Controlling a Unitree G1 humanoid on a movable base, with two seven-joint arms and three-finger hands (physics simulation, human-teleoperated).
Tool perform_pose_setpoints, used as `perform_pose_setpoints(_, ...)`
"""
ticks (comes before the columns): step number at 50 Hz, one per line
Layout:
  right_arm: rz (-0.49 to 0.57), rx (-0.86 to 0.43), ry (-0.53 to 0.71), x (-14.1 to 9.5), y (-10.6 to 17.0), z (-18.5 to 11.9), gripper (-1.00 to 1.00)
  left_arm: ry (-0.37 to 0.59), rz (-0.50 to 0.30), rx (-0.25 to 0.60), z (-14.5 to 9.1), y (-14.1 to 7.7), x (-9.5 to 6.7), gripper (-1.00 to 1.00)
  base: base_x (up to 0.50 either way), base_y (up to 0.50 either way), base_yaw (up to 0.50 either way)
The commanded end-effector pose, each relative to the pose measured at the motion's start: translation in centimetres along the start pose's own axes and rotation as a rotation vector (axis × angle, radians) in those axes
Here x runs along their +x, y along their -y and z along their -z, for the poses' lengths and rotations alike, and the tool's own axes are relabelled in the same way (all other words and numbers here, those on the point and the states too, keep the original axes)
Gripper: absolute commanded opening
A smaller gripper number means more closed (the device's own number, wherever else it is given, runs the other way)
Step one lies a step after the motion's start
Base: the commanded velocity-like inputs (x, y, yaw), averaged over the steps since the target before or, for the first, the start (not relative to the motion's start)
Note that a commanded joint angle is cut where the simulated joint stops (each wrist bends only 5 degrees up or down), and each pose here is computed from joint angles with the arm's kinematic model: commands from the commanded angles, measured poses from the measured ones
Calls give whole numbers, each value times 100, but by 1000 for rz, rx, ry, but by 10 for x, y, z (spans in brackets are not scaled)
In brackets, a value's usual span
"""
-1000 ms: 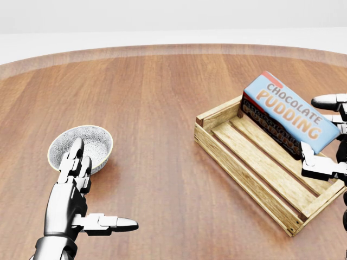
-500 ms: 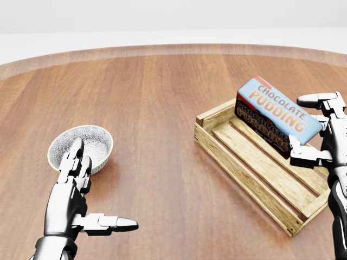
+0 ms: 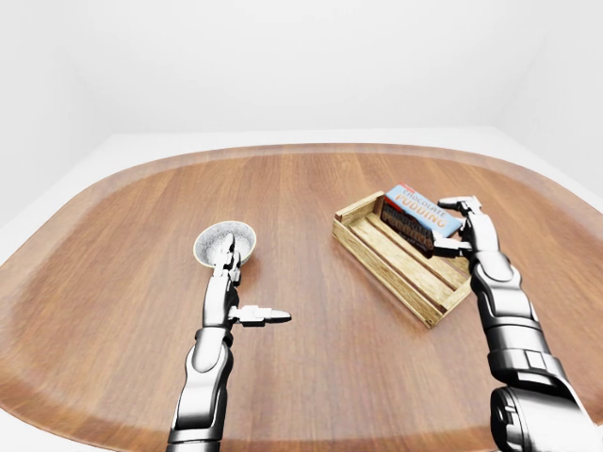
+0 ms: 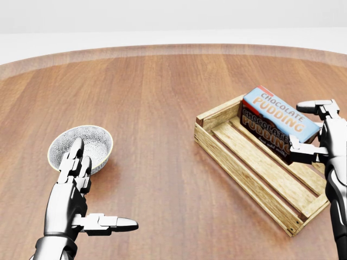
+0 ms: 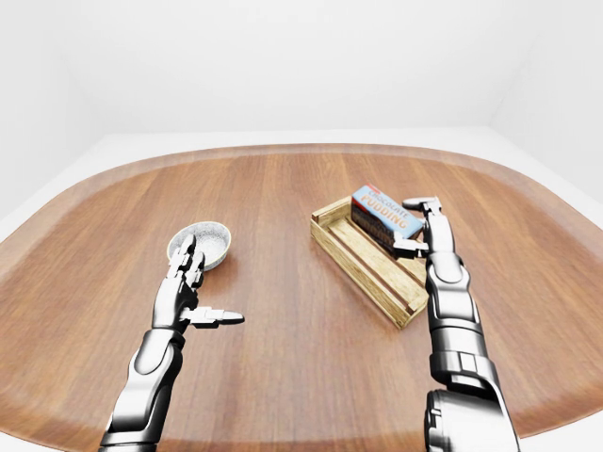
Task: Pick up the chocolate pudding and put it in the tray.
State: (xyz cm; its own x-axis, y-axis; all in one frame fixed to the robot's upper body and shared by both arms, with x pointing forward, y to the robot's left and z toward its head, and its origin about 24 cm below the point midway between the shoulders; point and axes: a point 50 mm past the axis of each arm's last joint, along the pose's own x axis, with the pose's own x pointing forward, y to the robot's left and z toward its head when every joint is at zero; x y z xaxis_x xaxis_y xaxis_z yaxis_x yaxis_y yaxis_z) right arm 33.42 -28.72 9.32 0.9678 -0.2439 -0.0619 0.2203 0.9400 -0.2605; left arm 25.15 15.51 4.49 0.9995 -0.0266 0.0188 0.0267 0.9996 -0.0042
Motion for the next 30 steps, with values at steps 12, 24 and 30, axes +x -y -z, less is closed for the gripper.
perform_pose_setpoints(12,38,34,-157,16,4,17,-100,1,3,-1,0,0,0,100,0,0,0)
perform_pose_setpoints(24,43,32,-170,20,6,15,-100,1,2,-1,0,0,0,100,0,0,0)
perform_pose_setpoints(30,43,30,-185,24,6,11,-100,1,3,-1,0,0,0,100,0,0,0)
